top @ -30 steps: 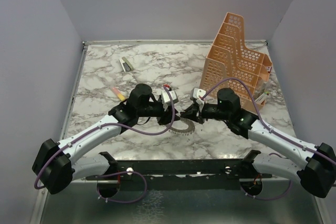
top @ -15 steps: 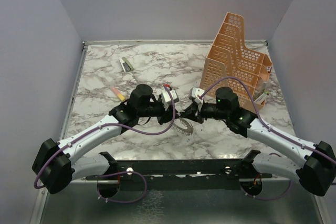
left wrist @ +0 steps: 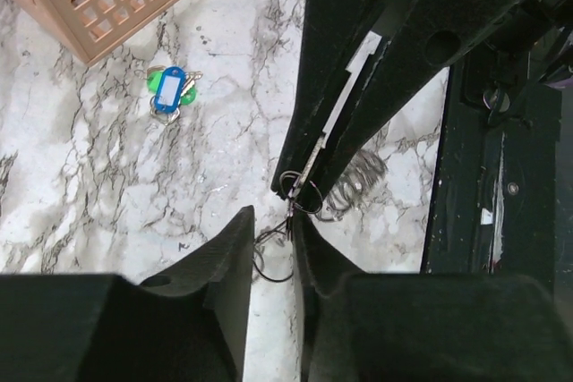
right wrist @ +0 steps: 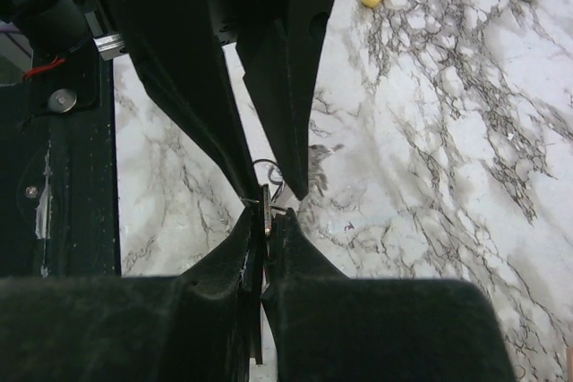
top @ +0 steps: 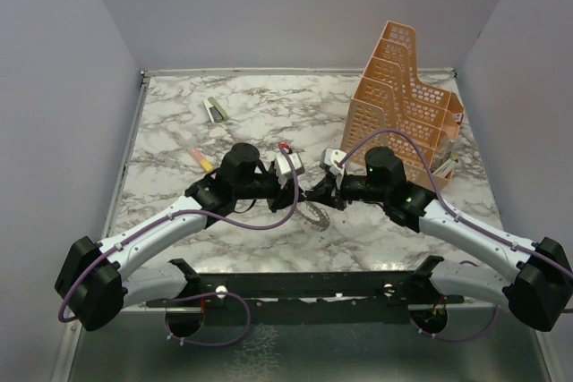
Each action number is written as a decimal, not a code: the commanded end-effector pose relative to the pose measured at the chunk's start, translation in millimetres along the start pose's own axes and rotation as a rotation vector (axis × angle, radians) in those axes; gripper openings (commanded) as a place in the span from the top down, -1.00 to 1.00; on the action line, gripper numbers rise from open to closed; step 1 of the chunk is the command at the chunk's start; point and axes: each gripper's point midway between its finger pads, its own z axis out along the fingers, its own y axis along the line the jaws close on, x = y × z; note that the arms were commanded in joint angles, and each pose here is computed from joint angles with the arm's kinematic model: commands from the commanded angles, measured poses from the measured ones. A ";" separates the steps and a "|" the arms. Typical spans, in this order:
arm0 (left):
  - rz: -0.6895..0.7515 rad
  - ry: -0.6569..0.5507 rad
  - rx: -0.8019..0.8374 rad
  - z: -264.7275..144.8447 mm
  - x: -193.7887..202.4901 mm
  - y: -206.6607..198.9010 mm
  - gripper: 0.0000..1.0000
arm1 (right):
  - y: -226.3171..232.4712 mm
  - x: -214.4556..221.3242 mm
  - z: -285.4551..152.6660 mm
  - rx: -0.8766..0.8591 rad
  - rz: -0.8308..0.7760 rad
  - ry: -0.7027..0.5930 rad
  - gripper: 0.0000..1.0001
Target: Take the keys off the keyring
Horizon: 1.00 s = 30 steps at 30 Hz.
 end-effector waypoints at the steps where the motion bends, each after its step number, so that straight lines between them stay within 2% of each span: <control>1: 0.047 -0.064 0.069 -2.2 -22.3 -12.7 0.70 | 4.4 -17.1 1.0 -0.030 -0.024 -0.034 0.99; 3: 0.055 -0.070 0.076 -3.3 -23.8 -14.3 0.96 | -1.4 -14.3 -1.0 0.013 -0.020 -0.028 0.99; 4: 0.060 -0.073 0.079 -3.9 -24.8 -15.1 1.00 | -4.1 -12.6 -2.6 0.037 -0.009 -0.025 0.99; 30: 0.106 -0.106 0.089 -14.0 -32.0 -22.5 1.00 | -18.1 14.3 -14.0 0.148 0.035 0.028 0.99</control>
